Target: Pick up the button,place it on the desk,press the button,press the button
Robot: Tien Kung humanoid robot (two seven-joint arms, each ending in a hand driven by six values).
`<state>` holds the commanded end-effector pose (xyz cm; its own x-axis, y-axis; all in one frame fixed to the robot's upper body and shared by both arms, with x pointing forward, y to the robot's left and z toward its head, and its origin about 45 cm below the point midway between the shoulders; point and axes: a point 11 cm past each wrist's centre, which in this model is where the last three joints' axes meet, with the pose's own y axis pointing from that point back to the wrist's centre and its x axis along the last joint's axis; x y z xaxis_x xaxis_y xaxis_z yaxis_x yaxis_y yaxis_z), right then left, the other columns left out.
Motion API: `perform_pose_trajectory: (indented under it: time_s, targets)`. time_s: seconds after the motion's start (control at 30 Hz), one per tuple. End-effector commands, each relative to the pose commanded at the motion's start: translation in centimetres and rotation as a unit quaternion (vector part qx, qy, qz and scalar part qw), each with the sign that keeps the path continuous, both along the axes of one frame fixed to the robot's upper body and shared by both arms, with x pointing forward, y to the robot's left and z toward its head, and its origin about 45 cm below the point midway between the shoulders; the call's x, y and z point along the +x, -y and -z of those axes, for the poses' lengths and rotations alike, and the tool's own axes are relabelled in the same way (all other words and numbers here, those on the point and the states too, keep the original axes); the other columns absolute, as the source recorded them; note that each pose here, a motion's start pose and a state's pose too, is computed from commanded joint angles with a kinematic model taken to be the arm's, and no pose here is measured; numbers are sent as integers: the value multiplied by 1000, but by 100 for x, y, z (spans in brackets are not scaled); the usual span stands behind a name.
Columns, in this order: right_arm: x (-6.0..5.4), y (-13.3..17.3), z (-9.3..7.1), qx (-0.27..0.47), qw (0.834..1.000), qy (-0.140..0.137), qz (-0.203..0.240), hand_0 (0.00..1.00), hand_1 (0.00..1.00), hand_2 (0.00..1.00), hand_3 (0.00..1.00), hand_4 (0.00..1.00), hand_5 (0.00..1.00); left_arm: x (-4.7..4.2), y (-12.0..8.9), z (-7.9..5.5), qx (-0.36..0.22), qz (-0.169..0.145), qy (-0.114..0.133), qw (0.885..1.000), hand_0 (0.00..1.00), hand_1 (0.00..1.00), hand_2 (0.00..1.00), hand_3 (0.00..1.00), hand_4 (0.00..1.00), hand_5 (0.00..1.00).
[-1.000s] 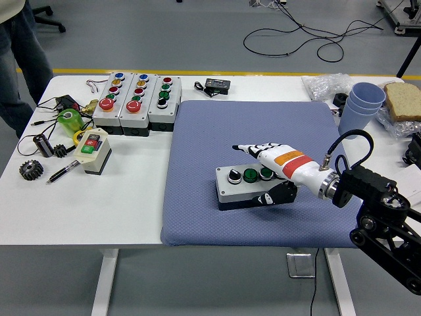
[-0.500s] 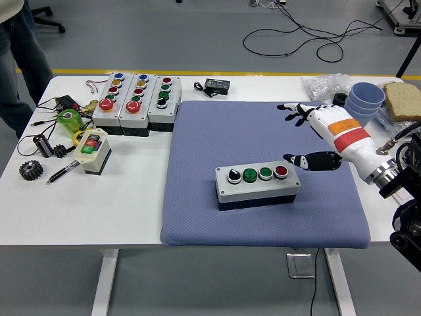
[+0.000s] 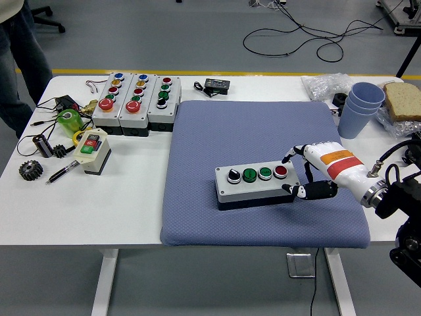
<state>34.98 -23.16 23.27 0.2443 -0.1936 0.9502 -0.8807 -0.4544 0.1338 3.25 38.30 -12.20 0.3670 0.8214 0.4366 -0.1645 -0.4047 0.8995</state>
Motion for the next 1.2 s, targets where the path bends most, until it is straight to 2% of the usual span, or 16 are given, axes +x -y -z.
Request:
perform_pose_trajectory:
  time_s: [0.67,1.03,1.2]
  targets:
    - [-28,31,133,-11,1000,-21,5,30,2,219,673,828,526,-40,-2,4,1,6,-8,1000,609,643,693,562,429,767]
    - [-125,43,228,-22,999,-37,0,30,2,217,668,828,524,-59,-3,6,0,8,-10,1000,608,643,693,562,428,768]
    - [-147,21,247,-24,999,-34,-3,30,2,217,665,828,523,-65,-2,6,0,7,-10,1000,609,643,693,562,428,769]
